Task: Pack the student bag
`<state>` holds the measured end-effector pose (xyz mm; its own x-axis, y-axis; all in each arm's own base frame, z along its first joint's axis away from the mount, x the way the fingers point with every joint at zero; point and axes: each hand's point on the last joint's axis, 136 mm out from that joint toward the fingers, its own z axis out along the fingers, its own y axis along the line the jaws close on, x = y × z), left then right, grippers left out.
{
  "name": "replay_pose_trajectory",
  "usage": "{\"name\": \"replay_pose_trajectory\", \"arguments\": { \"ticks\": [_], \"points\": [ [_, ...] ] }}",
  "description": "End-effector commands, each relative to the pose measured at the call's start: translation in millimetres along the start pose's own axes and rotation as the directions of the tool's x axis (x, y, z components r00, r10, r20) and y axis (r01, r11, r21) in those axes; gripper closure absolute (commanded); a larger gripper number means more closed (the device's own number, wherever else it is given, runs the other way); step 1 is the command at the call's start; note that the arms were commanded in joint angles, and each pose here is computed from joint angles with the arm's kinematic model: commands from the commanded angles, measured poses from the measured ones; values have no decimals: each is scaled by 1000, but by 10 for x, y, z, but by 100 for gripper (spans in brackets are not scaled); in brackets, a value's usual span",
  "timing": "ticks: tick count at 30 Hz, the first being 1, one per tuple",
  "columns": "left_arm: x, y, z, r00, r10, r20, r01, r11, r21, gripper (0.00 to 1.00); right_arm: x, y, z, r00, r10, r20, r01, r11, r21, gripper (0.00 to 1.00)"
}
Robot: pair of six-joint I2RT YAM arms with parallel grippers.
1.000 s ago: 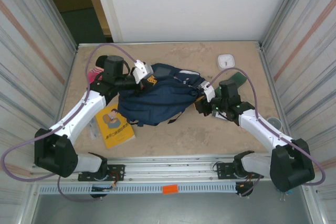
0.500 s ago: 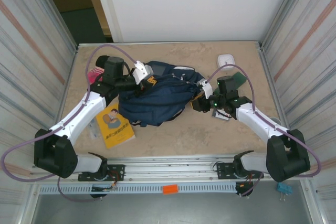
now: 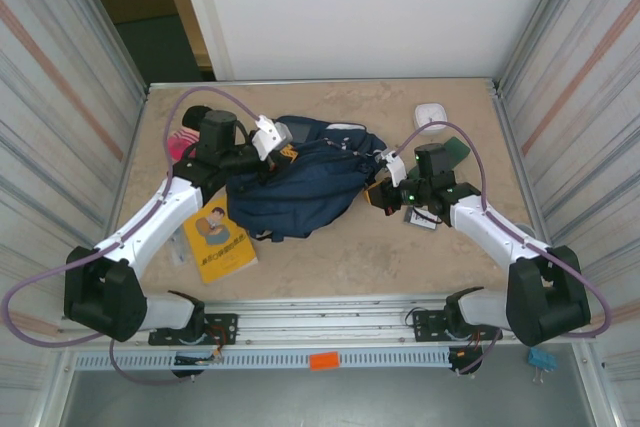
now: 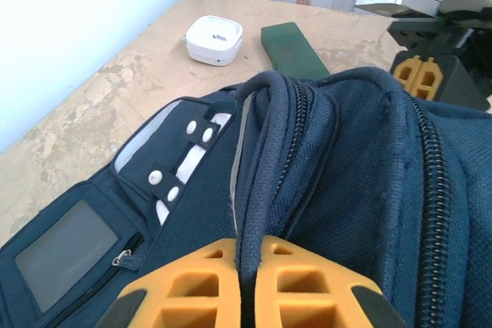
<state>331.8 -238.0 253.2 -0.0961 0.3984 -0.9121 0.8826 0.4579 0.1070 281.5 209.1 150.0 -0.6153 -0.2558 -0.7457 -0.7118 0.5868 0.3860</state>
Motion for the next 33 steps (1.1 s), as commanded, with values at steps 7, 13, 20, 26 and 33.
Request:
{"name": "replay_pose_trajectory", "arguments": {
  "ticks": [7, 13, 20, 26, 33],
  "points": [
    [-247, 336, 60, 999, -13, 35, 23, 958, -285, 100, -199, 639, -12, 996, -86, 29, 89, 988, -129, 100],
    [-322, 265, 108, 997, -3, 71, 20, 970, -242, 100, -135, 543, 34, 999, -45, 22, 47, 994, -97, 100],
    [-427, 136, 43, 994, 42, 102, -22, 981, -192, 100, -250, 483, 12, 995, 60, 76, -43, 977, -207, 92],
    [-490, 71, -19, 991, 57, 124, -35, 984, -173, 100, -324, 476, 41, 994, 77, 79, -55, 968, -246, 85],
    [-571, -8, -70, 985, 72, 156, -50, 988, -143, 100, -397, 315, 67, 988, 128, 90, -103, 966, -239, 78]
  ]
}}
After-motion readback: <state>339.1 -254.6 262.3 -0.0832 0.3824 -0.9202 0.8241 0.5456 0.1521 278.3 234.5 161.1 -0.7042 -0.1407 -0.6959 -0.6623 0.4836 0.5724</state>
